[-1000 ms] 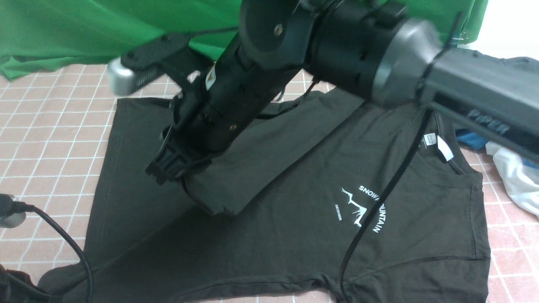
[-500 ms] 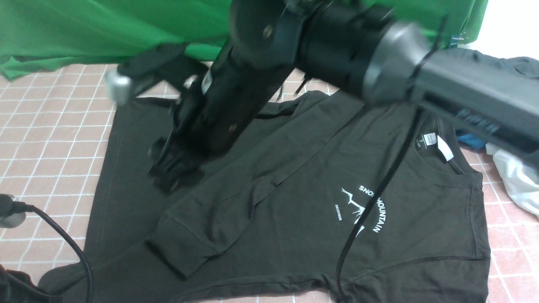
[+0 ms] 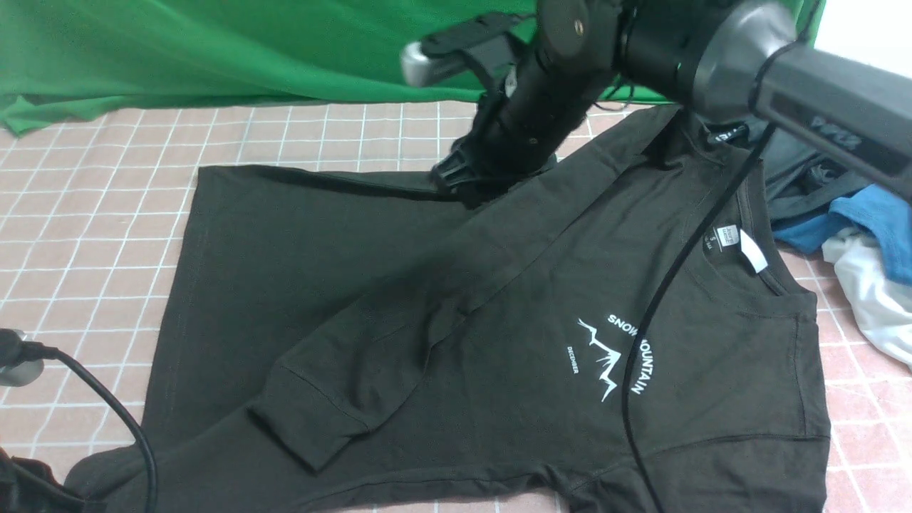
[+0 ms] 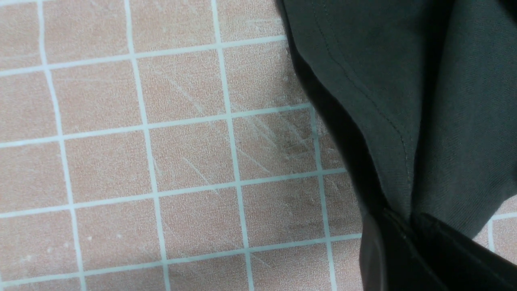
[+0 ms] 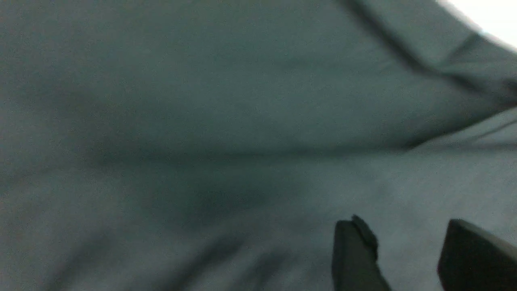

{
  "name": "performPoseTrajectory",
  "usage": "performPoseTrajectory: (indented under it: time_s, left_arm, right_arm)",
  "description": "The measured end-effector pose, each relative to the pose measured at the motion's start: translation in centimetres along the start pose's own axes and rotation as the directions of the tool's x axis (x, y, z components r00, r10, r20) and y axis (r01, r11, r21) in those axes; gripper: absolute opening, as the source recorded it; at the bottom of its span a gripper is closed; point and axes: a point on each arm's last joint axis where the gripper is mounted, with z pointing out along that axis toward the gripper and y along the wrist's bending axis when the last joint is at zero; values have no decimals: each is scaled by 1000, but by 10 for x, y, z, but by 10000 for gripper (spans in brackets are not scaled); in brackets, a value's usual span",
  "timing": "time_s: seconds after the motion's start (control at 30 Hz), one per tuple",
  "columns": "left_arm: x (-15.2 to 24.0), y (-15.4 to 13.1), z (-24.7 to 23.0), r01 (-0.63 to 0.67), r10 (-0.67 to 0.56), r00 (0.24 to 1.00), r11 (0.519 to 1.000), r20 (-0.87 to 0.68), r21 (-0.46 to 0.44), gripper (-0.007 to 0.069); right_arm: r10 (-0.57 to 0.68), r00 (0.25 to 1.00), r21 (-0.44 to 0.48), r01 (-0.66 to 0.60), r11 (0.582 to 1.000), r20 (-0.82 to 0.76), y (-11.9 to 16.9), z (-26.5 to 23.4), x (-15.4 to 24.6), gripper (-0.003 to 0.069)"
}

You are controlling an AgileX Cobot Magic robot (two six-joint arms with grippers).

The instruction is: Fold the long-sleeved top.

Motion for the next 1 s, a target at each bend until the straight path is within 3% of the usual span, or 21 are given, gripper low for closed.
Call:
performPoseTrajectory:
  time_s: [0.13,0.23,0.43,0.8,0.9,1.0]
  left_arm:
    - [0,0,0,4,-4,1000,1000,5,5,39]
    - [-1,-1,0,7,-7,1000,1000,6,9,39]
    - [-1,-1,0,8,-8,1000,1000,8,10,39]
    - [-1,-1,0,7,-7,1000,1000,9,10,39]
    - [-1,-1,0,3,-3,1000,1000,10,9,39]
    - [-1,-1,0,3,-3,1000,1000,11,9,39]
  right_arm:
    - [27,992,-7,-26,1000,124,-16,23,-9,253]
    - [3,993,-10,-1,1000,116,-16,40,-5,240]
    - [-30,999,-17,30,999,-16,-20,66,12,235]
    - [-20,984,-32,14,999,-174,-26,65,26,234]
    - [-17,992,-36,13,999,-129,-24,57,17,233]
    - [9,998,-60,-6,998,60,-20,35,-11,228]
